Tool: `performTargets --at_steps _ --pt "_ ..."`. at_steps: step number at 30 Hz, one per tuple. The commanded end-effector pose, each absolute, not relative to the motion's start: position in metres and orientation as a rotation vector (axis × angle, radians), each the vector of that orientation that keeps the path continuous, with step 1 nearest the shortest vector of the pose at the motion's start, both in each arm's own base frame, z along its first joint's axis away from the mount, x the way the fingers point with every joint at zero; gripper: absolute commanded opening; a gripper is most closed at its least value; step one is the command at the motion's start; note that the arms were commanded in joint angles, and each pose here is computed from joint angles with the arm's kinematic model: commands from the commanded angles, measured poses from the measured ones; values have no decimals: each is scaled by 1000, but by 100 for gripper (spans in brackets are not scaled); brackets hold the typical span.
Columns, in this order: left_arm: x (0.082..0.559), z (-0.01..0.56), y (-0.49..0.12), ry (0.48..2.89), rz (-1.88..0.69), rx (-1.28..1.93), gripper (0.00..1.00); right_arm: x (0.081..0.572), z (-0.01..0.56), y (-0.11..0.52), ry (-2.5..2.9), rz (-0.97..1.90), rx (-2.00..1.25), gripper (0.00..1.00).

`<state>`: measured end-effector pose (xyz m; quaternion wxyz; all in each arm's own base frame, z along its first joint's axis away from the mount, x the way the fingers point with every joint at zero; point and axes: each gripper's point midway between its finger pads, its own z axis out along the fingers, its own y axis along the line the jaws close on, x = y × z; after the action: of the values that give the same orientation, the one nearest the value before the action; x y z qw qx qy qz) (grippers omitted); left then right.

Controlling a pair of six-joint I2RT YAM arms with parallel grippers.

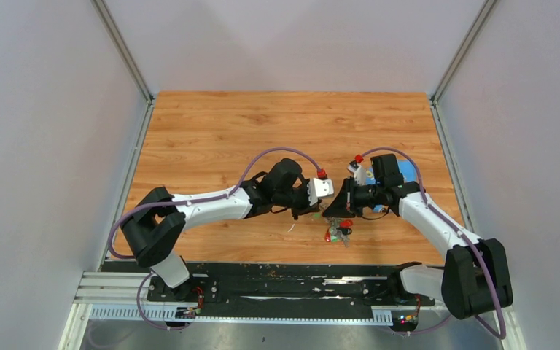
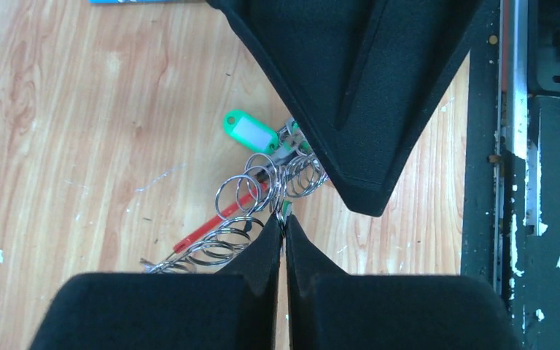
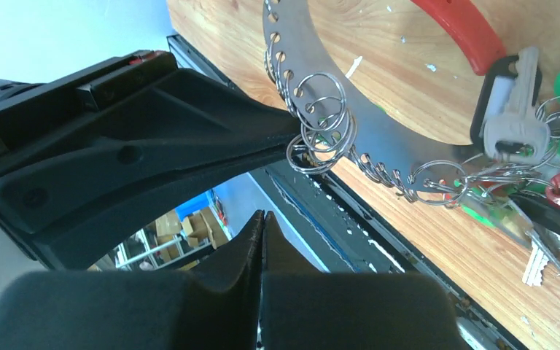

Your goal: Remove the keys from the keyring

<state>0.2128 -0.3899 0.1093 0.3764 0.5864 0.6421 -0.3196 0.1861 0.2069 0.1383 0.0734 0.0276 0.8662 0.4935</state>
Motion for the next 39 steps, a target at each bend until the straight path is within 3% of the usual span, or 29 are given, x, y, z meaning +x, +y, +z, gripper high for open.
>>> performTargets --at_steps 1,11,16,17,23,34,39 --pt "216 124 -384 1553 -773 1533 0 179 147 208 2611 1523 -13 0" --pt "184 105 -387 1598 -915 1652 0 196 138 191 2644 1252 213 2" --pt "183 103 -393 1606 -933 1645 0 200 147 173 2566 1076 227 37" --pt "183 105 -394 1606 -941 1641 0 200 150 172 2556 1077 230 38" --pt "181 106 -400 1595 -978 1646 0 198 151 169 2535 938 115 40" --pt "161 100 -414 1575 -1048 1695 0 169 119 176 2701 1025 473 33" --pt "156 90 -419 1603 -1052 1705 0 151 100 169 2775 989 649 25"
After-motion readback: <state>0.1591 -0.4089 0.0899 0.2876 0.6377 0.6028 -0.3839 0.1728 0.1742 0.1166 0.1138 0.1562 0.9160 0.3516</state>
